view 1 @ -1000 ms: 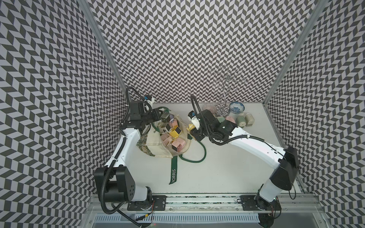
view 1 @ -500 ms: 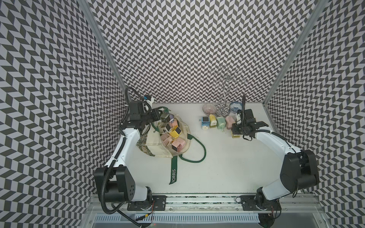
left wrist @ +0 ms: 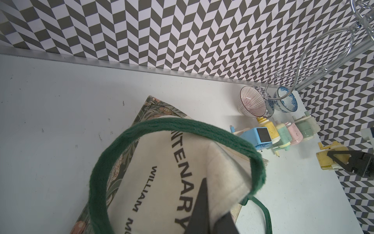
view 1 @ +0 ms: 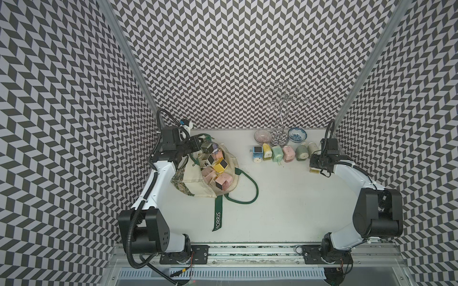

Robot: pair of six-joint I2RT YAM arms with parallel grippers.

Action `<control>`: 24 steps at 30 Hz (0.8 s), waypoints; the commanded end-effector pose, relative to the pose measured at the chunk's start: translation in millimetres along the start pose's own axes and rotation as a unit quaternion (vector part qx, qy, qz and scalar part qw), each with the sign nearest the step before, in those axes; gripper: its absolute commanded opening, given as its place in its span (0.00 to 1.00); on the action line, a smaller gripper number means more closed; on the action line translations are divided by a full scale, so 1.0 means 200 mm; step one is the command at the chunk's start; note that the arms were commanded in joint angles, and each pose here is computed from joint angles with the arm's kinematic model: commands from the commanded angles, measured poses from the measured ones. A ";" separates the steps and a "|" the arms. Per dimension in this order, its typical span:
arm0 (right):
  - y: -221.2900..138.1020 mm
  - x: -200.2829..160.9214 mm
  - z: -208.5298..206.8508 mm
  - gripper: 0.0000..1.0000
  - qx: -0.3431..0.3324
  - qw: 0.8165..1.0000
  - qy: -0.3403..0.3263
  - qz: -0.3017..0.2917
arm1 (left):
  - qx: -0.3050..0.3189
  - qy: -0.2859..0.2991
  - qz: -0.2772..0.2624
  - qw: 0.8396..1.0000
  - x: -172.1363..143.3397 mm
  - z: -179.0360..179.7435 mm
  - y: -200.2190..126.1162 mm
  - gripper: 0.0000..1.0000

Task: Take out the pencil sharpeners from the tote bags
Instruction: Place the pencil sharpener at the center of the board.

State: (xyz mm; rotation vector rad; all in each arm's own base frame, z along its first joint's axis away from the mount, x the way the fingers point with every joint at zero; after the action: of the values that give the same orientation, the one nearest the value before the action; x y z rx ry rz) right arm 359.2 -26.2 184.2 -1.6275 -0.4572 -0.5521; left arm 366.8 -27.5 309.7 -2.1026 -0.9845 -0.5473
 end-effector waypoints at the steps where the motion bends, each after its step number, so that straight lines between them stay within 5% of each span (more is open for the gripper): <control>1: 0.01 0.04 -0.02 0.27 -0.018 0.999 0.000 -0.030 | -0.032 0.020 -0.032 0.999 0.07 -0.06 -0.04 0.00; 24: 0.18 0.07 -0.04 0.29 -0.014 0.999 -0.043 0.007 | -0.025 0.021 -0.035 0.999 0.08 -0.05 -0.04 0.00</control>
State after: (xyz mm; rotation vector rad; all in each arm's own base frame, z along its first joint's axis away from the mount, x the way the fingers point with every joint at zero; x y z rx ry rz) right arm 375.0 -36.9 151.2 -1.6854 -0.4426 -0.4338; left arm 367.4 -26.3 309.3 -2.1004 -0.9873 -0.5470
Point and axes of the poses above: each gripper's point midway between its finger pads, its own y axis out along the fingers, its own z axis along the line the jaws close on, x = y × z, the point moved 8 cm from there along -y, back along the fingers, and after that the axes turned 11 degrees about -y, right-handed, at the moved point
